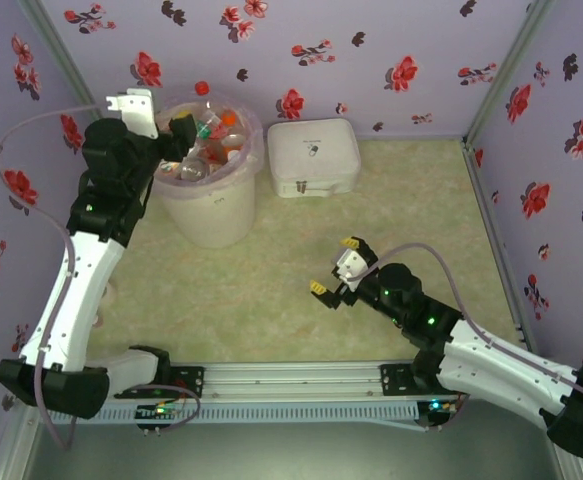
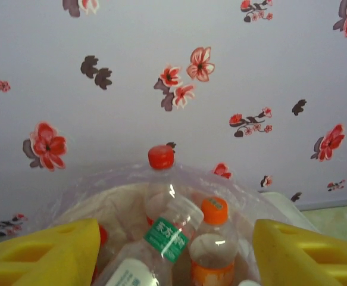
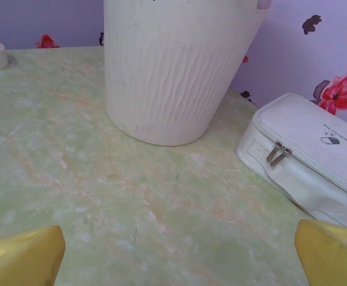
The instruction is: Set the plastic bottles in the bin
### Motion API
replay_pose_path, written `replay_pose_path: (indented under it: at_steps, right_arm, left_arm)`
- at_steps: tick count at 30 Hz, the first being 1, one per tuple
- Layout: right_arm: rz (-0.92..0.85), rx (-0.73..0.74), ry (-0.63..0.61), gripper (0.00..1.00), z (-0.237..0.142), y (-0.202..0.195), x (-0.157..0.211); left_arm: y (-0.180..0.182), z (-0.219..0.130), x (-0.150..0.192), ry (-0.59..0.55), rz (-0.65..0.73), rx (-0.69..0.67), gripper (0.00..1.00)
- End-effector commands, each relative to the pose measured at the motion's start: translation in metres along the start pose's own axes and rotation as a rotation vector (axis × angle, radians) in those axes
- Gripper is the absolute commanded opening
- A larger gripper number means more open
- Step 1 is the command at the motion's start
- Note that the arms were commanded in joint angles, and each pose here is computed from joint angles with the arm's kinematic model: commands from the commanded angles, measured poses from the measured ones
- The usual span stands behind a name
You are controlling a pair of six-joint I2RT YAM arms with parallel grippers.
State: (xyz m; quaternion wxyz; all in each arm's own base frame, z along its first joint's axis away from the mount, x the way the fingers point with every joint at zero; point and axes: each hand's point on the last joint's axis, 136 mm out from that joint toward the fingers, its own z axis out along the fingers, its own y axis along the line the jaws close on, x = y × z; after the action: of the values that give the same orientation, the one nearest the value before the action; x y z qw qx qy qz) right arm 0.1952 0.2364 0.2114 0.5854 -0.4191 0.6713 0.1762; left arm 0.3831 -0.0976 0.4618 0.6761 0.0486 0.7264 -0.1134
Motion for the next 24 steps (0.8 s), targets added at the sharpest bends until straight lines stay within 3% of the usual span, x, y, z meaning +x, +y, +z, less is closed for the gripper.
replay_pose_path:
  at_steps: [1,8,14,19,24]
  right_arm:
    - [0.012,0.000,-0.070,0.99,-0.005,-0.003,-0.025]
    - [0.021,0.033,-0.057,0.99,-0.012,-0.009,-0.022]
    - [0.026,0.058,-0.026,0.99,-0.014,-0.013,-0.015]
    - [0.028,0.062,-0.027,0.99,-0.015,-0.014,-0.016]
    - [0.032,0.169,-0.002,1.00,-0.017,-0.033,-0.012]
  left_arm:
    - [0.004,0.023,0.020,0.088,-0.047,-0.008,0.60]
    - [0.010,0.074,0.068,0.222,-0.080,-0.026,0.49]
    - [0.011,0.092,0.099,0.301,-0.115,-0.018,0.41]
    - [0.012,0.074,0.064,0.213,-0.115,-0.005,0.42]
    - [0.029,0.027,0.002,0.090,-0.120,-0.030,0.63]
